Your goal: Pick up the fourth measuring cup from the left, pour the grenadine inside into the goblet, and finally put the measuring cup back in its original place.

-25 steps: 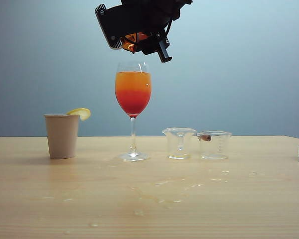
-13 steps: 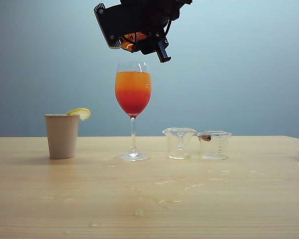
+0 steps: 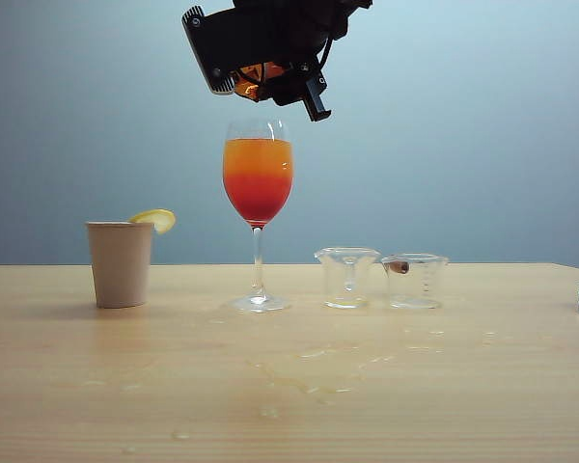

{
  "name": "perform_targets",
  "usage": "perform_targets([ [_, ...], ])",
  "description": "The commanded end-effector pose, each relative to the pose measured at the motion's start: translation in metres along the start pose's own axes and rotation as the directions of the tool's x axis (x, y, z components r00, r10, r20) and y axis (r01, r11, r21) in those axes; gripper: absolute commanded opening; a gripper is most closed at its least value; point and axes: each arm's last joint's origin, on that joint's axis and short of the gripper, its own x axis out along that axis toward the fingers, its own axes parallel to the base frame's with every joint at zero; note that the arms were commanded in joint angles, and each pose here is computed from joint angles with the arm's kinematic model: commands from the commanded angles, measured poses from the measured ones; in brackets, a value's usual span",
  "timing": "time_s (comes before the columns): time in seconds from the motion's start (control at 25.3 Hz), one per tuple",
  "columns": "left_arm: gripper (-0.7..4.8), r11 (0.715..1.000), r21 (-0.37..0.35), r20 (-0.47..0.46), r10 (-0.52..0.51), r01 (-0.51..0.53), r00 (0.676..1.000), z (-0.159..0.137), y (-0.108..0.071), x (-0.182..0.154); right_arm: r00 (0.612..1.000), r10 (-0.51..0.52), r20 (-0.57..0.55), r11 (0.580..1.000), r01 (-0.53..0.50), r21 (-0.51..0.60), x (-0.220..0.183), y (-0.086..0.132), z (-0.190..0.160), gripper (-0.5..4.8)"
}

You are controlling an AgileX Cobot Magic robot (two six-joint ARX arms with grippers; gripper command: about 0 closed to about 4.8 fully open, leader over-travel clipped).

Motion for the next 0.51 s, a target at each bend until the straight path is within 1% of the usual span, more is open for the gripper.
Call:
perform_targets([
  [0.04, -0.06, 1.0, 0.006, 0.019, -0.005, 0.005, 1.0, 0.0025, -0.0002, -0.0012, 0.999, -0.039, -0.007, 0.999, 0.04, 0.019, -0.0011, -0.0068, -0.0018, 1.47],
  [0.12, -0.06, 1.0, 0.005, 0.019, -0.005, 0.005, 1.0, 0.0025, -0.0002, -0.0012, 0.999, -0.039, -0.007, 0.998, 0.04, 0.042, -0.0011, -0.0068, -0.0018, 1.47],
  [0.39, -0.06, 1.0, 0.006, 0.019, -0.005, 0.005, 1.0, 0.0025, -0.0002, -0.0012, 0.999, -0.039, -0.007, 0.984, 0.04, 0.174, -0.0011, -0.0067, -0.0018, 1.47],
  [0.51, -0.06, 1.0, 0.006, 0.019, -0.005, 0.005, 1.0, 0.0025, -0.0002, -0.0012, 0.999, -0.036, -0.015, 0.956, 0.039, 0.289, -0.0012, -0.0067, -0.002, 1.47],
])
